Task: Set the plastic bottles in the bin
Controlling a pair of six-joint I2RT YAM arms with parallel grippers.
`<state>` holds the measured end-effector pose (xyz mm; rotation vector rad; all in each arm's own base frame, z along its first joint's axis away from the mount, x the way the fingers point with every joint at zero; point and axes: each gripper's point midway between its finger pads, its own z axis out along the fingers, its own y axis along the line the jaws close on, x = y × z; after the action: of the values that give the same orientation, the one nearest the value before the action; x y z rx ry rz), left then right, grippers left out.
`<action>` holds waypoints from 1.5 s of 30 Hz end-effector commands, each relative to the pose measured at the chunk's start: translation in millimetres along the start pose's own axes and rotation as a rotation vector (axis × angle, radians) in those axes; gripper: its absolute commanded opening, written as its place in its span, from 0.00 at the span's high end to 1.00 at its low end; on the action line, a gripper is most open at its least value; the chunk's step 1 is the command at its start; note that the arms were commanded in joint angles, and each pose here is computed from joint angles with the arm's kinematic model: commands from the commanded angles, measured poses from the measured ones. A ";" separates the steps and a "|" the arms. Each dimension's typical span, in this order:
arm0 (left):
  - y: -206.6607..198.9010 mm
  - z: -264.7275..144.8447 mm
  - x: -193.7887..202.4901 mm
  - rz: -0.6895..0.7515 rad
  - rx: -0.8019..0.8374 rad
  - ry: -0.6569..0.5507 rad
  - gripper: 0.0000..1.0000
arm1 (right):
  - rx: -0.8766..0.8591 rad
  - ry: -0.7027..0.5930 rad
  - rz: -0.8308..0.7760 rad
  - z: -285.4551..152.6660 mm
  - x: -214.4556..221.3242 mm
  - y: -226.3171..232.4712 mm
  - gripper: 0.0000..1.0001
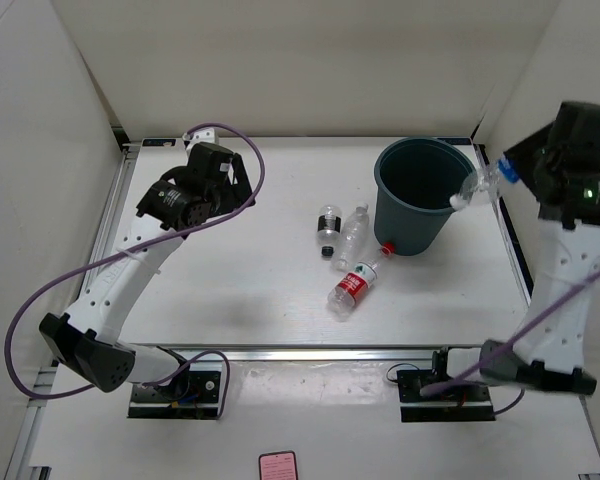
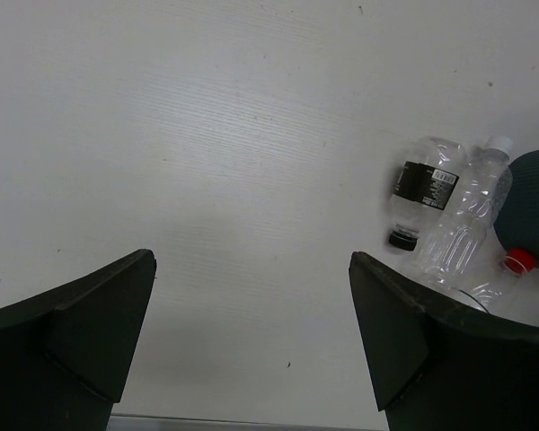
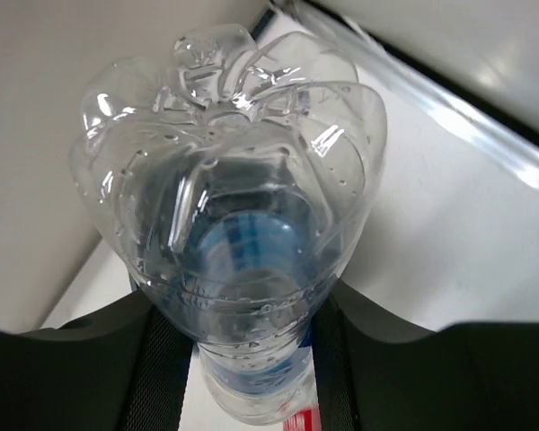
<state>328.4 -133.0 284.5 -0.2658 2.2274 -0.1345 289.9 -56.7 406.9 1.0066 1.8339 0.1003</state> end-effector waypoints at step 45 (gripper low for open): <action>26.2 -19.4 29.1 0.001 0.001 0.004 0.00 | -0.013 0.744 0.063 15.3 318.1 -73.4 0.01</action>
<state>300.0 -114.7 253.4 -0.2747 2.2864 -0.0775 200.4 92.9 145.3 1.0403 2.4826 0.5794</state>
